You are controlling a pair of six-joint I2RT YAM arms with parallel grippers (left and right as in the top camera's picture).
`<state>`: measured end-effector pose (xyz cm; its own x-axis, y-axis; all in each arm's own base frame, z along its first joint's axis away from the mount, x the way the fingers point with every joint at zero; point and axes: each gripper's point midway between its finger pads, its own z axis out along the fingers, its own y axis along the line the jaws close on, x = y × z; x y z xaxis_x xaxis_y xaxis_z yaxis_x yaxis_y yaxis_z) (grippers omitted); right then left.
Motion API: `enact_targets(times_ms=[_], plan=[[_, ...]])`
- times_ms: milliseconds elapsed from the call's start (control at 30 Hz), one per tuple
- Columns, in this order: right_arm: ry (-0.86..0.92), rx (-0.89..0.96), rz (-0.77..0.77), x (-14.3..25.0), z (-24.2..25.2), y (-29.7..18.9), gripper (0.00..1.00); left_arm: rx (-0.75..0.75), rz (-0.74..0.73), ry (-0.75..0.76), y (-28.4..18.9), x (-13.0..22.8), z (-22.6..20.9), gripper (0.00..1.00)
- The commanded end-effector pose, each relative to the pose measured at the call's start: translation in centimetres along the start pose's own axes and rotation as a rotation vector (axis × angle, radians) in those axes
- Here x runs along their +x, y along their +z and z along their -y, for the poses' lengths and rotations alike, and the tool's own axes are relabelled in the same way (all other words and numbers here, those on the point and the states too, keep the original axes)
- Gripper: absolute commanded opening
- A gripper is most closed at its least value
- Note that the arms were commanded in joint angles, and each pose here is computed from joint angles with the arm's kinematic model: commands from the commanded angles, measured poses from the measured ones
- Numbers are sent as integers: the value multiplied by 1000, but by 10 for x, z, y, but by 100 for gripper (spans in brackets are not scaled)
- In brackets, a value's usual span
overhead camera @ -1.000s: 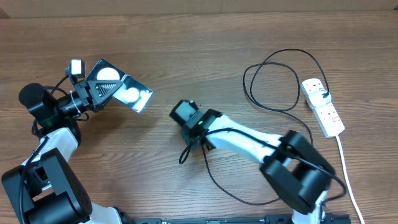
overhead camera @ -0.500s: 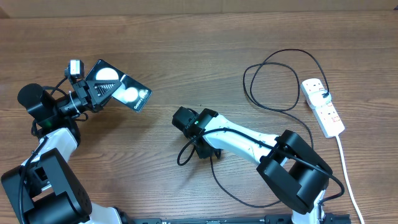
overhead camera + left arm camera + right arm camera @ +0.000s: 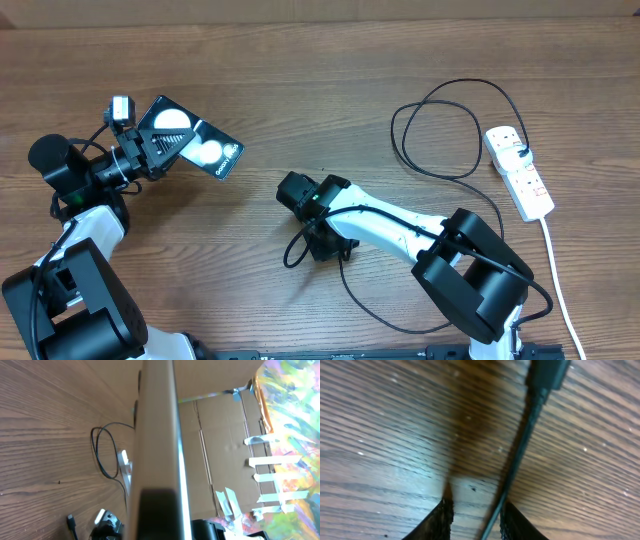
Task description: Plug charger to phone and switch on socket
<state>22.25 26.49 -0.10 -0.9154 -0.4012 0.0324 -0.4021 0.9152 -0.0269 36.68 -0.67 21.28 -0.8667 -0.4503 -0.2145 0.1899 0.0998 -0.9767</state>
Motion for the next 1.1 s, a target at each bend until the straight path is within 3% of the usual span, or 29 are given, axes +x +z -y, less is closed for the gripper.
enact_targets(times_ms=[0,333,633,833,1067], plan=[[15,10,-37,6,9,17,29,6,-17,26,-1,-3,6,4],[122,2,-43,-7,42,18,27,6,-16,22,-1,-3,6,4],[100,-49,-78,5,36,28,27,6,-17,22,-1,-3,6,5],[101,-33,-118,21,42,37,4,6,-17,22,-1,-3,6,4],[69,-181,-161,16,17,7,4,5,-16,-40,-1,-3,6,4]])
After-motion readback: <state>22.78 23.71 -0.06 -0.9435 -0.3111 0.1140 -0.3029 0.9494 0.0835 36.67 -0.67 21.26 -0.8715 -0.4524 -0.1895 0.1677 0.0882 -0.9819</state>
